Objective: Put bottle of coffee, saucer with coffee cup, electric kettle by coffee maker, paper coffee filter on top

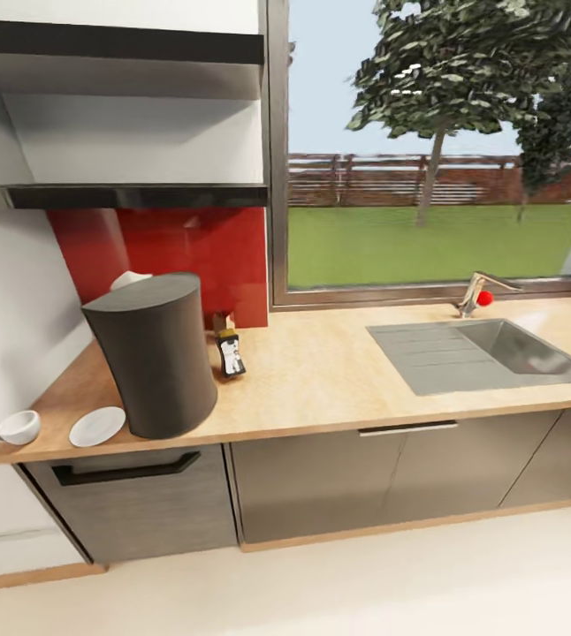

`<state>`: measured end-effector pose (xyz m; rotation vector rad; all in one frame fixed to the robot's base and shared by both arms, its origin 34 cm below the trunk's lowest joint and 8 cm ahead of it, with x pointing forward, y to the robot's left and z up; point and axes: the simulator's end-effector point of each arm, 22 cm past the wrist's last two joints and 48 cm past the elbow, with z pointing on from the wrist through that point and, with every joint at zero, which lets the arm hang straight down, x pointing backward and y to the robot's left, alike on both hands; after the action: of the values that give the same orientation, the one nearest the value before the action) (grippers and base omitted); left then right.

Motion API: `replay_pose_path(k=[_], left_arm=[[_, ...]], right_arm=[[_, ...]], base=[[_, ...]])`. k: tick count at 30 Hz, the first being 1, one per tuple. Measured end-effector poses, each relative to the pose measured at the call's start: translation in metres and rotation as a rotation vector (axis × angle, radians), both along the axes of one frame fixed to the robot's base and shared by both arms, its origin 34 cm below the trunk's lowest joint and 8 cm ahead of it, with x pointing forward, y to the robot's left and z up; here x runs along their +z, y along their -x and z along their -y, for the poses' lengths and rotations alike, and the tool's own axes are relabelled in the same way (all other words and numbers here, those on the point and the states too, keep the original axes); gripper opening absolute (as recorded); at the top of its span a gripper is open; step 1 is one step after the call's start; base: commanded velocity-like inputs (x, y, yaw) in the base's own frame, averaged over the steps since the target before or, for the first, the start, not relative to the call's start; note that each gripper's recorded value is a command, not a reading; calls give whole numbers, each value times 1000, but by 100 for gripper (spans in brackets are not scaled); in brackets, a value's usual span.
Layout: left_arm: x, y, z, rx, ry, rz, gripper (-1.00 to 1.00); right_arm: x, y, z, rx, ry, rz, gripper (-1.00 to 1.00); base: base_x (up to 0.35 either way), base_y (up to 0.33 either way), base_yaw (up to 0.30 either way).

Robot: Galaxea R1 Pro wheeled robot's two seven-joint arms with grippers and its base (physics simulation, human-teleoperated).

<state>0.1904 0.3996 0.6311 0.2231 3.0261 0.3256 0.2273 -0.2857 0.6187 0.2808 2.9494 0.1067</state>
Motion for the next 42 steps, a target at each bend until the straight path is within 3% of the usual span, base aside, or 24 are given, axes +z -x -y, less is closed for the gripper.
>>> replay_pose_path(k=[5,10,15,29,34,37,40,42], left_arm=[[-2,3,9,13,14,-2,100],[-14,40,81,32,123,-79,100],[-17,54,120,38,177,-107,100],[-17,55,120,38,178,-108,100],[-17,55,125,40,184,-109,100],[-17,55,122,38,180,-108,100],[-17,54,119,36,176,-108,100],[-17,54,118,35,175,-108,100]], right_arm=[[0,0,0,0,-1,0,100],[0,0,0,1,-1,0,100],[0,-1,-2,0,-2,2,100],[0,-1,0,-9,-1,2,100],[1,-5,7,-117,-1,11,100],[1,-4,8,-45,9,8,100],[0,0,9,97,29,-2,100],[0,2,9,148,33,-7,100]], base=[[0,0,-287],[0,0,-287],[0,0,-287],[0,0,-287],[0,0,-287],[0,0,-287],[0,0,-287],[0,0,-287]])
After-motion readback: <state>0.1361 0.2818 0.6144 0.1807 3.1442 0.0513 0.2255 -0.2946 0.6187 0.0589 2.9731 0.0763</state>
